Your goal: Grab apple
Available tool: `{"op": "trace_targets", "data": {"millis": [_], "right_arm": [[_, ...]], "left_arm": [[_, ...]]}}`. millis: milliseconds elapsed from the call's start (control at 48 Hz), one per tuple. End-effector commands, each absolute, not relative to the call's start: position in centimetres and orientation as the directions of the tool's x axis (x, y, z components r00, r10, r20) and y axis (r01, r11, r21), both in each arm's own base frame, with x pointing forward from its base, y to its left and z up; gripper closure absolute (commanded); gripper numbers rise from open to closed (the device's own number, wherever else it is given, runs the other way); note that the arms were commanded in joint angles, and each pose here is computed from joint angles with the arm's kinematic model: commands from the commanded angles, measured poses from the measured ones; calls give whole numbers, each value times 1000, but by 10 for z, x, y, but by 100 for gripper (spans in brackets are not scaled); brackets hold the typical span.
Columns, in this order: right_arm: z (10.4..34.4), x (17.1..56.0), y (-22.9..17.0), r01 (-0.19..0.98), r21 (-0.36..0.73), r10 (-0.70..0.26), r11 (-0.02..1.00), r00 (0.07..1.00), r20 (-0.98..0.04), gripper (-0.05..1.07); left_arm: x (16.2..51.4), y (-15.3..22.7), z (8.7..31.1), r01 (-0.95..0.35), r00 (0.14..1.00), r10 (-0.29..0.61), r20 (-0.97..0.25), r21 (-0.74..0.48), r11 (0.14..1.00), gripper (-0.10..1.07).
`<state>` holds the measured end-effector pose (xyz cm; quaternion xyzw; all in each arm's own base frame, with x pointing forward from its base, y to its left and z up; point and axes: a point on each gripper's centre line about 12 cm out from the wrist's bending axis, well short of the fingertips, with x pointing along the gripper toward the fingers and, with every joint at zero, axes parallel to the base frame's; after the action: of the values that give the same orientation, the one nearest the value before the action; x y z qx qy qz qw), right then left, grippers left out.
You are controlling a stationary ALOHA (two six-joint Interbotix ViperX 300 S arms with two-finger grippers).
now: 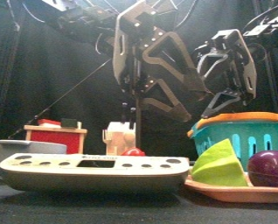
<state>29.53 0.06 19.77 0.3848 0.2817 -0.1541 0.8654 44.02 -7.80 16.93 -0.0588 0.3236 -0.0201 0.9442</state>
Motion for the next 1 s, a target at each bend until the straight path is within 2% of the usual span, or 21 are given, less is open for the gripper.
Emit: {"op": "trace_targets", "data": {"millis": [0, 146, 229, 333, 417, 562, 625, 708, 979], "right_arm": [[209, 302, 1, 460, 591, -48, 663, 814, -579, 7], [209, 318, 0, 442, 547, -57, 711, 811, -582, 7], [204, 340, 0, 450, 531, -59, 718, 800, -597, 7], [192, 374, -2, 474, 507, -72, 719, 777, -625, 7], [186, 387, -8, 539, 459, -129, 706, 736, -664, 7], [183, 417, -19, 632, 389, -226, 670, 673, -705, 4], [175, 429, -24, 656, 366, -246, 660, 649, -720, 1], [161, 437, -27, 689, 351, -254, 635, 614, -747, 1], [123, 450, -23, 724, 320, -240, 611, 555, -796, 1]], "left_arm": [[427, -68, 195, -41, 811, -28, -584, -104, 994, 2], [358, -38, 210, -280, 721, 237, -652, 39, 959, 2], [324, -33, 210, -338, 675, 296, -676, 73, 938, 2], [285, -23, 210, -351, 684, 290, -669, 47, 935, 2], [251, -13, 208, -328, 714, 278, -643, 44, 944, 2], [195, 3, 211, -281, 820, 232, -524, -15, 960, 2], [186, 8, 212, -275, 843, 230, -486, -24, 961, 2], [181, 10, 201, -275, 830, 233, -506, -8, 961, 2], [179, 10, 196, -283, 822, 236, -518, -13, 959, 2]]}}
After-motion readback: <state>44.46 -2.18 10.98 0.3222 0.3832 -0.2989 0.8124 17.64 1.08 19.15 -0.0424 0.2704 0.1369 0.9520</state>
